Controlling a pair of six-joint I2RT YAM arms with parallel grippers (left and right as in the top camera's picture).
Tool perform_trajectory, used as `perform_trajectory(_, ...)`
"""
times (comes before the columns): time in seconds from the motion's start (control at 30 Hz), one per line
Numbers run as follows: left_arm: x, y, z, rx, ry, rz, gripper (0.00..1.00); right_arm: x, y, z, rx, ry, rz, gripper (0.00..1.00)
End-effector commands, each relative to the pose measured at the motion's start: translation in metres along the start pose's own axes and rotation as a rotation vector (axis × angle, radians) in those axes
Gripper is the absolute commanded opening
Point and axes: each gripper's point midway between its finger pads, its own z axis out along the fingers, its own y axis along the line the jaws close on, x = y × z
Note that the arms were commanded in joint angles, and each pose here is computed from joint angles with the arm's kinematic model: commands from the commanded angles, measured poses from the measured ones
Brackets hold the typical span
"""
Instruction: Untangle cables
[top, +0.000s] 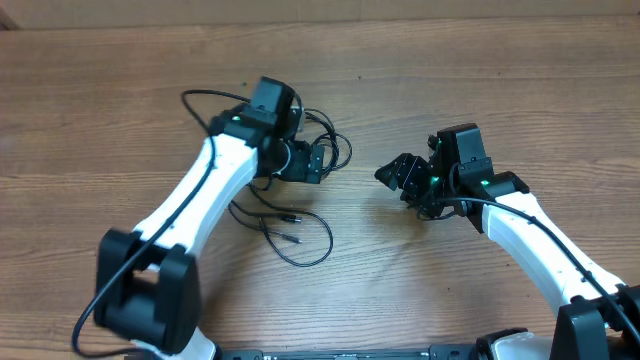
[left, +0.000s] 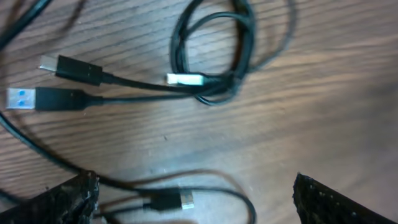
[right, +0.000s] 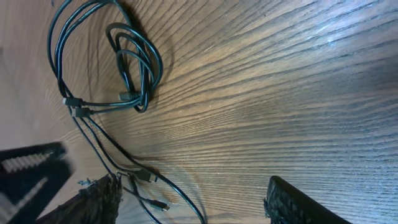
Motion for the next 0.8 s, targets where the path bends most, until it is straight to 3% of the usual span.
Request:
perform_trajectory(0.0,-0.018,0.015,0.016,-0.108,-0.061,-0.112,1.00,-0.005,0.004,-0.003,-0.001,-0.027,-0.017,0.73)
perform_trajectory(0.13,-0.052,0.023,0.019,-0.162,-0.198,-0.050,1.00,-0.005,0.004,-0.003,-0.001,-0.026,-0.020,0.77)
perform_trajectory(0.3,-0.086,0.012,0.012,-0.152,-0.328,0.150,1.00,-0.007,0.002,-0.003,0.011,-0.039,-0.020,0.80)
perform_trajectory(0.57,-0.083,0.010,0.040,-0.183,-0.273,0.390,1.00,-0.009,0.002,-0.003,0.014,-0.048,-0.021,0.82)
perform_trajectory(0.77,-0.071,-0.001,0.068,-0.180,-0.220,0.466,1.00,-0.009,0.002,-0.003,0.014,-0.048,-0.021,0.82)
